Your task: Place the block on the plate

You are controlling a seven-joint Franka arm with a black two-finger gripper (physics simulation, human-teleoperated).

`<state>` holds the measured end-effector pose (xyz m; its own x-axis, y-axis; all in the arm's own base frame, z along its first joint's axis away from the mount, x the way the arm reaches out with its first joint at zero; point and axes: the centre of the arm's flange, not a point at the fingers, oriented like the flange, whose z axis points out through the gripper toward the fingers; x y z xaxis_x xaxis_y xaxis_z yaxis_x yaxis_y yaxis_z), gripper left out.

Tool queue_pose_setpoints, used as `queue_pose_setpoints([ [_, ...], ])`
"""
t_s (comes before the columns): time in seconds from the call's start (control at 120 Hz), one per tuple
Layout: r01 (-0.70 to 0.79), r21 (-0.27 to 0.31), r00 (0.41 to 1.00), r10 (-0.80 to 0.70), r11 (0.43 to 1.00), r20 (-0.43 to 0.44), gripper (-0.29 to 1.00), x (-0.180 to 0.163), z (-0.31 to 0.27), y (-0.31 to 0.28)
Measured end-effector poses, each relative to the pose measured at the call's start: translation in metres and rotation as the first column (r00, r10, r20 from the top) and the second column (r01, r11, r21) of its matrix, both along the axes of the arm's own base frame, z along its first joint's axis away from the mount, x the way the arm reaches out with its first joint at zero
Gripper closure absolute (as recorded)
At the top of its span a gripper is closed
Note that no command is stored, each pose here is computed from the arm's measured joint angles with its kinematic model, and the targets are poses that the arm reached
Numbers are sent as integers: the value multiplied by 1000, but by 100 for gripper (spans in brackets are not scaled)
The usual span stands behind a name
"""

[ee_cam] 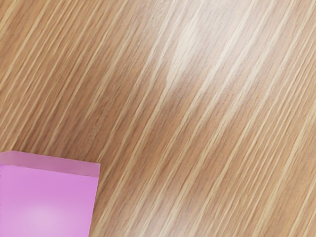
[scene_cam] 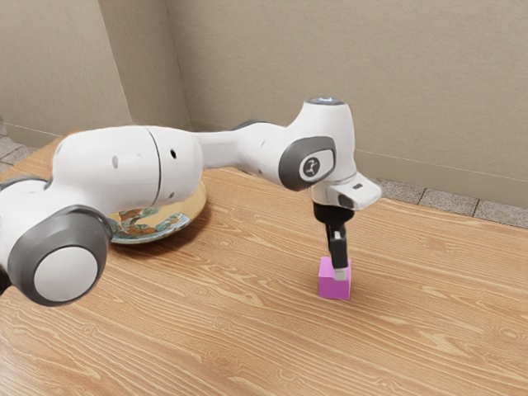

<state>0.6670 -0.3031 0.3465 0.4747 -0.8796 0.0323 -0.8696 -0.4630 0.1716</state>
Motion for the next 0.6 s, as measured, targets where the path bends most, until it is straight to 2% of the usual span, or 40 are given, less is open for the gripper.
queue_pose_setpoints([
  [0.358,73,-14,997,-73,997,-14,0,5,-27,10],
  [0.6,110,-20,994,-110,994,6,0,10,-32,10],
])
